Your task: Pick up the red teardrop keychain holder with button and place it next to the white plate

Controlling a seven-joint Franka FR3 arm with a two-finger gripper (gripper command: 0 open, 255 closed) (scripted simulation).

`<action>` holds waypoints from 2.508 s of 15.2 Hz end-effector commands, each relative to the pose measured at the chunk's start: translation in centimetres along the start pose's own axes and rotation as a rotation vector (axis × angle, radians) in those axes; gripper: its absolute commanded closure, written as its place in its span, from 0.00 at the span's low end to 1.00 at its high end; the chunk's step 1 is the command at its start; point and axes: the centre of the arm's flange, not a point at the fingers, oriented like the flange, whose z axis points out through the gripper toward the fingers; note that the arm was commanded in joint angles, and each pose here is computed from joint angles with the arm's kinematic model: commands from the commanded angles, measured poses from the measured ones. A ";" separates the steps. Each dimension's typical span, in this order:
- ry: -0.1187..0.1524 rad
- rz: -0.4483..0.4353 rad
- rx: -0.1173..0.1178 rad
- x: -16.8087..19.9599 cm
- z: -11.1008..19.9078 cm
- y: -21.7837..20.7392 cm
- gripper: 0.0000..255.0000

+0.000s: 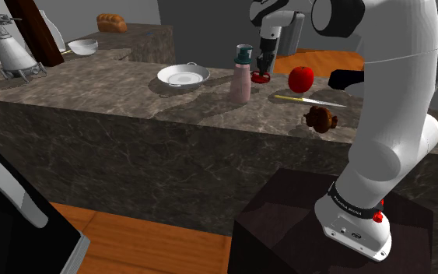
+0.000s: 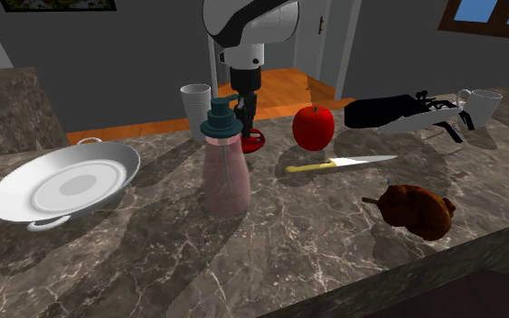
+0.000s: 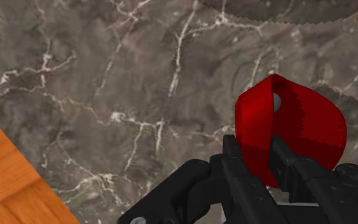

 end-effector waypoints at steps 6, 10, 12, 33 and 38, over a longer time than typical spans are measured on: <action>0.000 0.000 0.000 -0.1 -3.6 -0.3 1.00; 0.000 0.000 0.000 -0.2 -5.7 -0.5 1.00; 0.000 0.000 0.000 -0.2 -6.8 -0.6 1.00; 0.000 0.000 0.000 -0.5 -17.8 -1.4 1.00; 0.000 0.000 0.000 -5.8 -18.1 -1.3 1.00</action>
